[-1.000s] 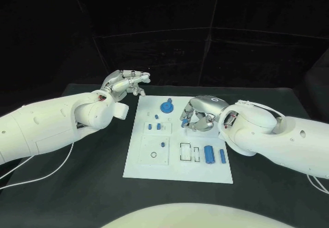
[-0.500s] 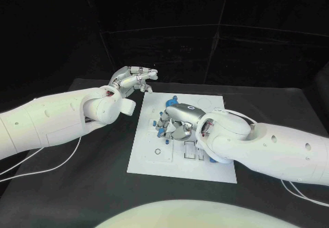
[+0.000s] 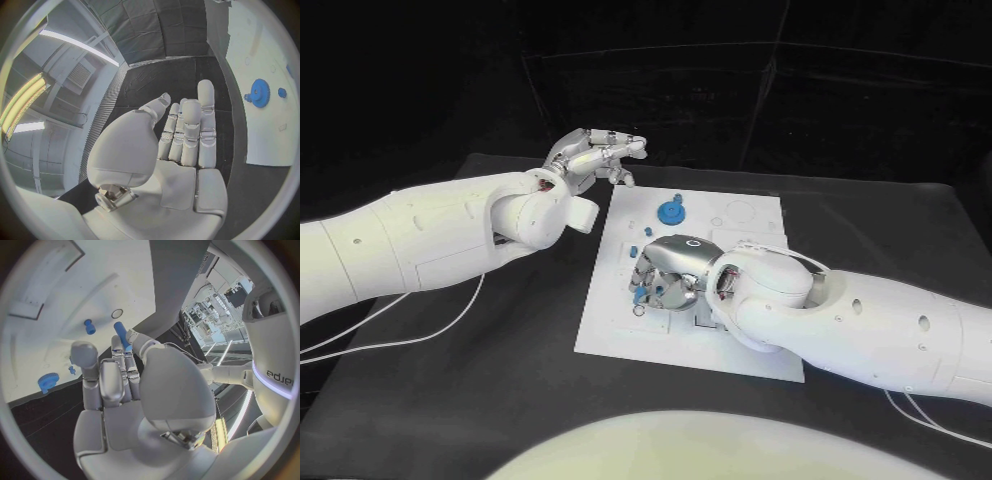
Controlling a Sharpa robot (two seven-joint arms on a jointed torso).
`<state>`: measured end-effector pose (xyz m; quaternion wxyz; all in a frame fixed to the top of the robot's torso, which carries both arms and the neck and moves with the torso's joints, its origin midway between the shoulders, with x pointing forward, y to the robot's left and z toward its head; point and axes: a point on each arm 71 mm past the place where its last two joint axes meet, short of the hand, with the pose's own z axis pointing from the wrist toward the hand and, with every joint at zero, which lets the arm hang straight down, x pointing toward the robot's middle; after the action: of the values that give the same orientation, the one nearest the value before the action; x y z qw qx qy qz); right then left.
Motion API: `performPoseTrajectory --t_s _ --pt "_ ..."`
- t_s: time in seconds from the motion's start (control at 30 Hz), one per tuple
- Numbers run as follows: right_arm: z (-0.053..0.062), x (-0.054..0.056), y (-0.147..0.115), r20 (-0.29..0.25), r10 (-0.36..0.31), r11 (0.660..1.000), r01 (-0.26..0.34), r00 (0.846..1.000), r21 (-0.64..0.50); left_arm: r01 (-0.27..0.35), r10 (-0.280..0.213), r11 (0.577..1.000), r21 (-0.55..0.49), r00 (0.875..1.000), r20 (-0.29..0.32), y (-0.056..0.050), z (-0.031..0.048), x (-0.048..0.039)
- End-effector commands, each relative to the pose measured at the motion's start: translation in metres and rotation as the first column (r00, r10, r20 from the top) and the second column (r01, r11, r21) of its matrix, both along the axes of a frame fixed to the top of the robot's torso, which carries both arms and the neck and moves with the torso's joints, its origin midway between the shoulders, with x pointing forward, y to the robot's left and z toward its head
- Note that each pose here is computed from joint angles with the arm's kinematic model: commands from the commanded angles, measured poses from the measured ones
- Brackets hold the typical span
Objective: Assemble the parts on the task board
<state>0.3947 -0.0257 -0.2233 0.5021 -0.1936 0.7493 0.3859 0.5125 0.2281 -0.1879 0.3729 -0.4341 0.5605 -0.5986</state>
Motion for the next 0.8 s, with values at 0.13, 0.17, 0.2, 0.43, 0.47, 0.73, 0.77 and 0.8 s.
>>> performPoseTrajectory --t_s 0.13,0.17,0.2,0.43,0.47,0.73,0.77,0.8 --pt "-0.0053 0.0000 0.0027 0.018 0.038 0.998 -0.037 0.999 -0.047 0.016 -0.016 1.000 -0.009 1.000 0.003 -0.0021 0.0010 0.0002" --pt "-0.0060 0.0001 0.0030 0.017 0.039 0.998 -0.038 0.999 -0.049 0.016 -0.016 1.000 -0.009 1.000 0.003 -0.0022 0.0010 0.0002" --pt "-0.0066 0.0000 0.0032 0.016 0.039 0.998 -0.038 0.999 -0.050 0.017 -0.017 1.000 -0.009 1.000 0.003 -0.0023 0.0010 0.0002" --pt "-0.0093 -0.0014 0.0051 0.007 0.053 0.997 -0.052 0.999 -0.059 0.015 -0.015 1.000 -0.008 1.000 0.003 -0.0016 0.0008 0.0005" --pt "-0.0095 -0.0018 0.0055 0.007 0.057 0.997 -0.057 0.998 -0.059 0.015 -0.015 1.000 -0.008 1.000 0.002 -0.0014 0.0008 0.0005" --pt "-0.0114 -0.0040 0.0074 0.001 0.076 0.995 -0.076 0.997 -0.062 0.015 -0.015 1.000 -0.008 1.000 0.001 -0.0013 0.0006 0.0009" --pt "-0.0117 -0.0041 0.0075 0.000 0.077 0.995 -0.076 0.997 -0.064 0.015 -0.015 1.000 -0.008 1.000 0.001 -0.0012 0.0006 0.0009" --pt "-0.0121 -0.0041 0.0075 -0.001 0.077 0.995 -0.077 0.997 -0.065 0.015 -0.015 1.000 -0.008 1.000 0.001 -0.0012 0.0006 0.0009"
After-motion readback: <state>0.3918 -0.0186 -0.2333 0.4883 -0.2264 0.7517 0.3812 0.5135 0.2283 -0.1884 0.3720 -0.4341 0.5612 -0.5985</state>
